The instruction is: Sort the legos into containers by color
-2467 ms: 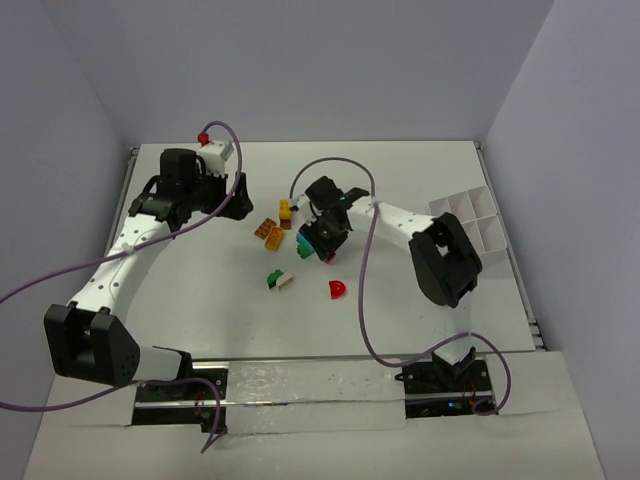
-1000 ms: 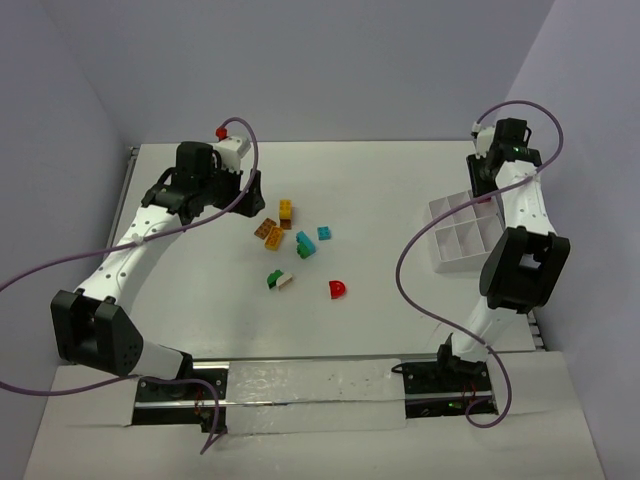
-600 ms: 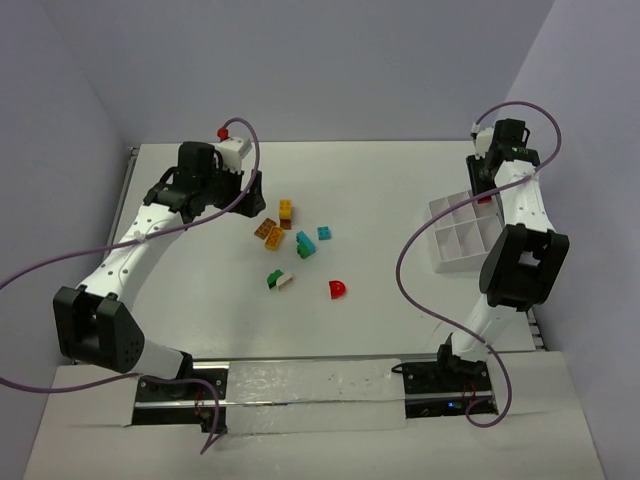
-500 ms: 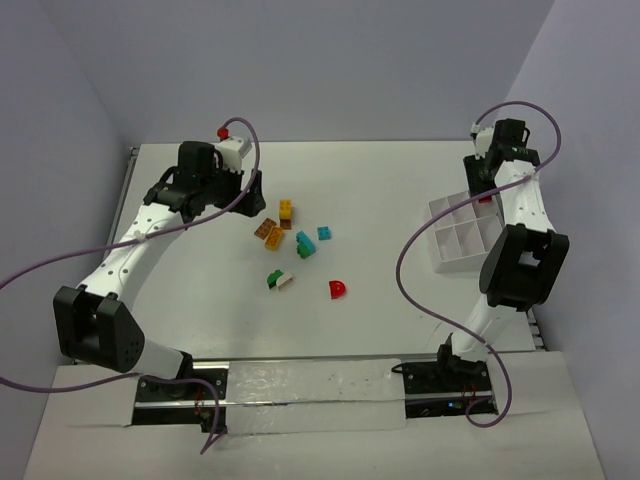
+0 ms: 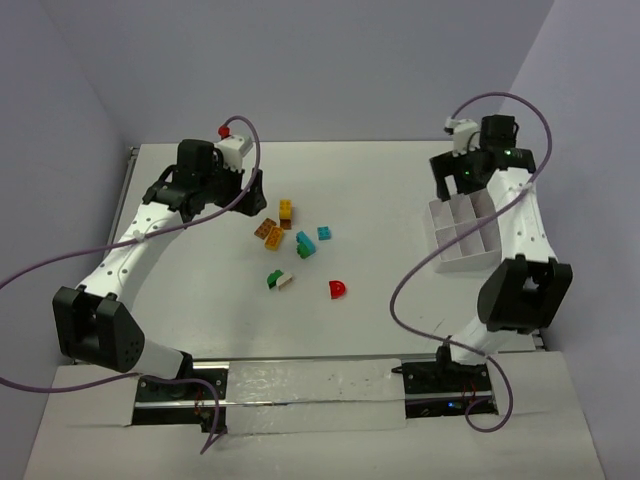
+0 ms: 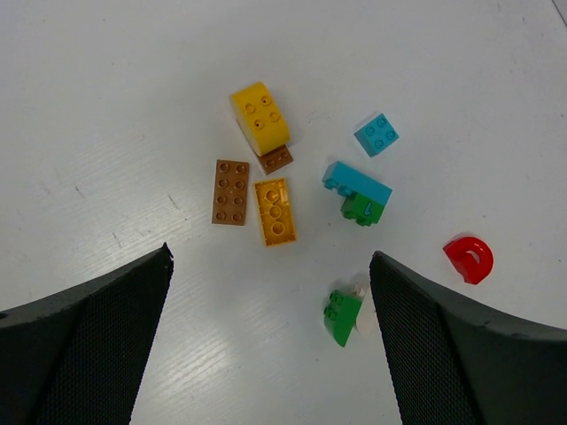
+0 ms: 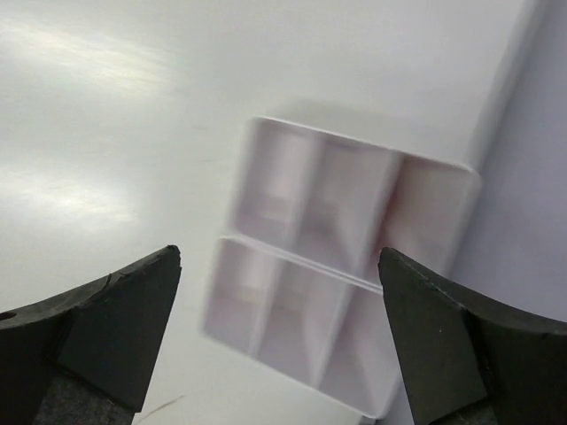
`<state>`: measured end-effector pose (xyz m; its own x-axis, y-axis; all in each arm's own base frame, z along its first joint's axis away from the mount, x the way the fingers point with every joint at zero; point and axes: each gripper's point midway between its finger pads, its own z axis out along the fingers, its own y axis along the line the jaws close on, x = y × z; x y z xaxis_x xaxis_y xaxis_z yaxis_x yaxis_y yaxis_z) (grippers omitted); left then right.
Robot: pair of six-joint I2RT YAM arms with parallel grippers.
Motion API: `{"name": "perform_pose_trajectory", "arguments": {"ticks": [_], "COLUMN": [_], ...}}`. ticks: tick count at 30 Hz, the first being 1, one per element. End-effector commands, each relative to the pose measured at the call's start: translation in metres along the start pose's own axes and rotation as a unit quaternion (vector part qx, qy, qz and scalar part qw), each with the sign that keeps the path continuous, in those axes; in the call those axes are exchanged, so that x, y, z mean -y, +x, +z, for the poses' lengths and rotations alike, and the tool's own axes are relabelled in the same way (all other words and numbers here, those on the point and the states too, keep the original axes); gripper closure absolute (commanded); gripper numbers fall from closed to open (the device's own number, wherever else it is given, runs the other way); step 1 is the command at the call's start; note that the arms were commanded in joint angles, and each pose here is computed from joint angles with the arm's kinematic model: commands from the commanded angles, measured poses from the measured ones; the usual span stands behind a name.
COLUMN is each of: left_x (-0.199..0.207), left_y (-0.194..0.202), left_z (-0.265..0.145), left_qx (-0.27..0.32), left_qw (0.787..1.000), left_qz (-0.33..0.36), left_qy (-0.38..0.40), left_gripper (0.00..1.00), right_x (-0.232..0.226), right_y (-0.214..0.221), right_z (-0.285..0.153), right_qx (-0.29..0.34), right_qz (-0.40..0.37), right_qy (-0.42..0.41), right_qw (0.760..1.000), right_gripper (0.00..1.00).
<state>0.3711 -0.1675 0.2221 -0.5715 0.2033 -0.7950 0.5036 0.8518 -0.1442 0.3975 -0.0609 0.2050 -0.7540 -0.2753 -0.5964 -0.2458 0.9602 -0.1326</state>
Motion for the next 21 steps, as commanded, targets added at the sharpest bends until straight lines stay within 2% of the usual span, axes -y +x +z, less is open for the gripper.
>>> {"name": "perform_pose_trajectory", "arguments": {"ticks": [1,3,7,9,13,16,21], "left_x": [0.015,0.022,0.025,0.024,0.017,0.013,0.008], "left_y": [-0.014,-0.015,-0.022,-0.023,-0.028,-0.025,-0.022], "left_z": [-0.009,-0.013,-0.024,-0.028,-0.04,-0.04,-0.037], "left_qx": [0.025,0.03,0.041,0.041,0.041,0.038,0.035], "left_qw": [0.999,0.997,0.994,0.993,0.984,0.985,0.987], "left_qz": [0.027,0.026,0.01,0.0,-0.051,-0.056,-0.059], "left_qy": [0.036,0.058,0.097,0.113,0.165,0.161,0.147], "left_gripper": [0.01,0.01,0.01,0.01,0.01,0.01,0.01], "right_x": [-0.123,-0.177,-0.237,-0.255,-0.293,-0.314,-0.335], "right_y": [0.0,0.018,0.046,0.053,0.086,0.106,0.126], "right_z": [-0.041,-0.038,-0.027,-0.027,-0.027,-0.026,-0.02], "right_qx": [0.036,0.02,-0.018,-0.034,-0.082,-0.102,-0.117], "right_qz": [-0.123,-0.179,-0.258,-0.288,-0.376,-0.427,-0.465], "right_qy": [-0.168,-0.223,-0.272,-0.29,-0.322,-0.322,-0.316], "right_qw": [0.977,0.958,0.927,0.912,0.865,0.839,0.819], "right_gripper": [0.0,0.0,0.0,0.0,0.0,0.0,0.02]}}
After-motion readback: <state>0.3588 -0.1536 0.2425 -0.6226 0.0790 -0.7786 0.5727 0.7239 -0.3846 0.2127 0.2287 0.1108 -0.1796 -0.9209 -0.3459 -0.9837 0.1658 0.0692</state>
